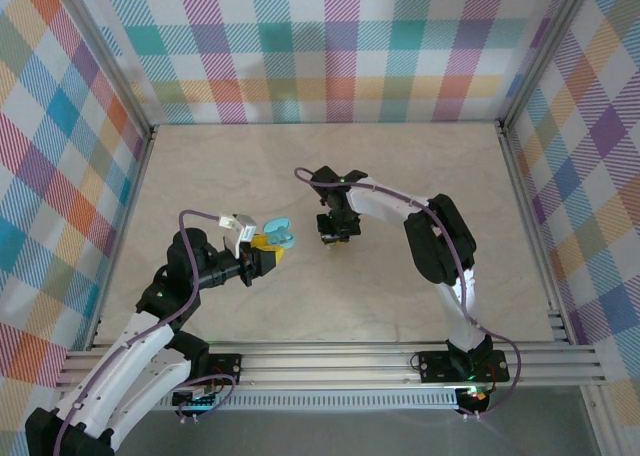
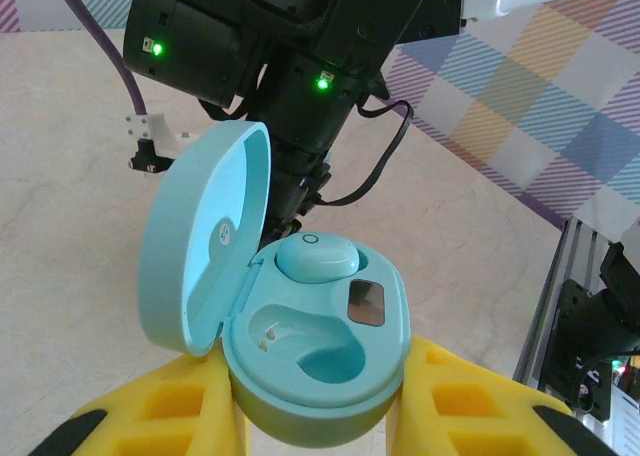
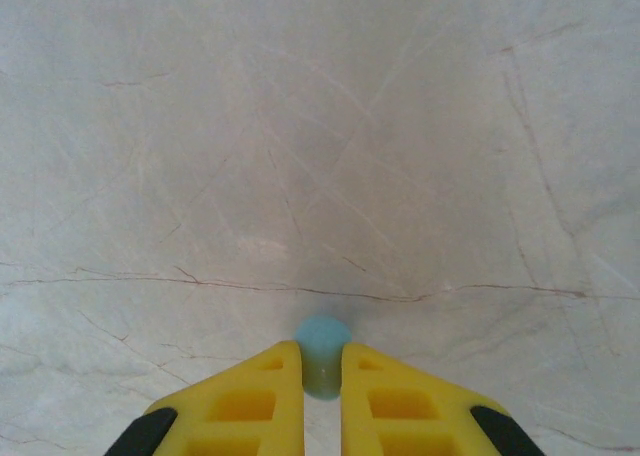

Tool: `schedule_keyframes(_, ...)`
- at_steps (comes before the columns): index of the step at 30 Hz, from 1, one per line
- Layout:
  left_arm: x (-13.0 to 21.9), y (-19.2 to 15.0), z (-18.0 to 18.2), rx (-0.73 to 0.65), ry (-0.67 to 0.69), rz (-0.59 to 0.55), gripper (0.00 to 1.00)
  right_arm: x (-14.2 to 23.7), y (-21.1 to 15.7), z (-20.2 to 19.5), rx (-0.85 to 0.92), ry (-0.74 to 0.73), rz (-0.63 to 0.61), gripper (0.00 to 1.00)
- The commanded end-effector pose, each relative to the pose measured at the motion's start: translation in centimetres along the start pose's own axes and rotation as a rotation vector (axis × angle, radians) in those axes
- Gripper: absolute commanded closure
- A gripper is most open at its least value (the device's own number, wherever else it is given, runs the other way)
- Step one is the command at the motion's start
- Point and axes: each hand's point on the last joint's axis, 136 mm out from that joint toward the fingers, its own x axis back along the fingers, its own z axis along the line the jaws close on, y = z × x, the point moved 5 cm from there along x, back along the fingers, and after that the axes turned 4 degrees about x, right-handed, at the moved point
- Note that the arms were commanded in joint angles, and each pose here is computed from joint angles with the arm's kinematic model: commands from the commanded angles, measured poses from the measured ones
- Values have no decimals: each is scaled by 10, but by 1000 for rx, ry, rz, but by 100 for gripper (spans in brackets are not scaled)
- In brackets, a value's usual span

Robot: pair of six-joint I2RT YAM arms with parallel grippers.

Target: Insert wireless bluetooth earbuds into charging case

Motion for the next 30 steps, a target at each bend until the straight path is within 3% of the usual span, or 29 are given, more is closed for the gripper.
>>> schedule_keyframes(1, -3, 2, -4, -48, -30, -16, 100, 32, 3, -1, 22, -11, -42, 86)
schedule_keyframes(9, -20, 2, -10, -183, -119, -67, 100, 86, -8, -17, 36, -64, -138, 86)
schedule_keyframes(15, -42, 7, -22, -321, -178, -17, 100, 103, -17, -23, 29, -57, -155, 86)
schedule_keyframes(30, -86, 19, -9, -436, -113, -62, 100, 168, -41, -31, 49, -47, -277, 84)
